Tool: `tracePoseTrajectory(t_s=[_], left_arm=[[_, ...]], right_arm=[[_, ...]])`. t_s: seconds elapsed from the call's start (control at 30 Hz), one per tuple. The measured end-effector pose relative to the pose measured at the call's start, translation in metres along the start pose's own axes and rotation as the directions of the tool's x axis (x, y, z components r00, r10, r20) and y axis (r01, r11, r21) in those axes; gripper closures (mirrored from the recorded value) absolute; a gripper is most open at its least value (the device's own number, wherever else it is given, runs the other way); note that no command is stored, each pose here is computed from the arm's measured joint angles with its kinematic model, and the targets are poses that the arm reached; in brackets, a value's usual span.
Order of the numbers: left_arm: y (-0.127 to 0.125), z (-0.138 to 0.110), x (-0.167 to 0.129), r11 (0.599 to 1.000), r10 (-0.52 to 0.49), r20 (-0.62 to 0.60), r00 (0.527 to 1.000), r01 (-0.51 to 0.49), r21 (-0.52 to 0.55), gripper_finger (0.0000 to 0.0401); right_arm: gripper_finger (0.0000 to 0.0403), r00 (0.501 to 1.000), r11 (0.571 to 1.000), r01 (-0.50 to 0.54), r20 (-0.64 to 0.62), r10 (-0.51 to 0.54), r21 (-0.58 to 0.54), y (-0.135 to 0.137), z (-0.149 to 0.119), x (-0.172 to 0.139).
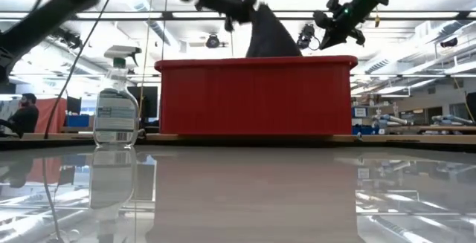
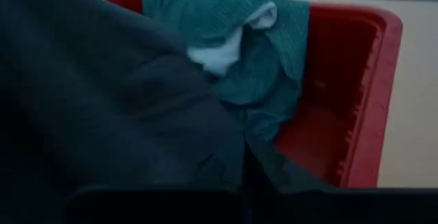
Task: Fold Laundry from Bin
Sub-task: Put the gray short on the table
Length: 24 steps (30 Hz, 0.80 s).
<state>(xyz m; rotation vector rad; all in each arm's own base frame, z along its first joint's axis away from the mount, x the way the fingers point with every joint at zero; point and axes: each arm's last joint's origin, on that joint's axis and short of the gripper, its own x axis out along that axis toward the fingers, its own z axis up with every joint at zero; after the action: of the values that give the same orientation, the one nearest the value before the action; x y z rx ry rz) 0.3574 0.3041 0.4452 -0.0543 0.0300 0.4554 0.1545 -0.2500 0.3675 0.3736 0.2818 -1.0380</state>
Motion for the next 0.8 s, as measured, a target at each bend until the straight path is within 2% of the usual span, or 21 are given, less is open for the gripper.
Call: tracePoseTrajectory(t_s=[0.2,0.5,0.67,0.8], left_arm=[[-0.024,0.042,-0.050,1.000,-0.010,-0.007,1.000,0.010,-0.013,0.0401],[-0.057,0.064,-0.100,0.998,-0.035,-0.119,0.992,0.029,-0.049,0.0401],[-0.085,0.070,-0.124,0.995,-0.093,-0.177,0.980,0.085,-0.050,0.0401],[-0.113,0.075,-0.148,0.987,-0.157,-0.233,0.960,0.160,-0.007,0.0401]], right_arm=[[0.0396,0.992,0.993,-0.115,0.052,0.115,-0.010,0.005,0.006,0.000],[0.0399,0.955,0.958,-0.284,0.081,0.286,-0.036,0.027,0.008,-0.003],[0.0400,0.908,0.907,-0.418,0.031,0.417,0.045,0.052,0.001,-0.006],[0.0400,0.865,0.862,-0.499,-0.005,0.502,0.091,0.080,-0.007,-0.012]])
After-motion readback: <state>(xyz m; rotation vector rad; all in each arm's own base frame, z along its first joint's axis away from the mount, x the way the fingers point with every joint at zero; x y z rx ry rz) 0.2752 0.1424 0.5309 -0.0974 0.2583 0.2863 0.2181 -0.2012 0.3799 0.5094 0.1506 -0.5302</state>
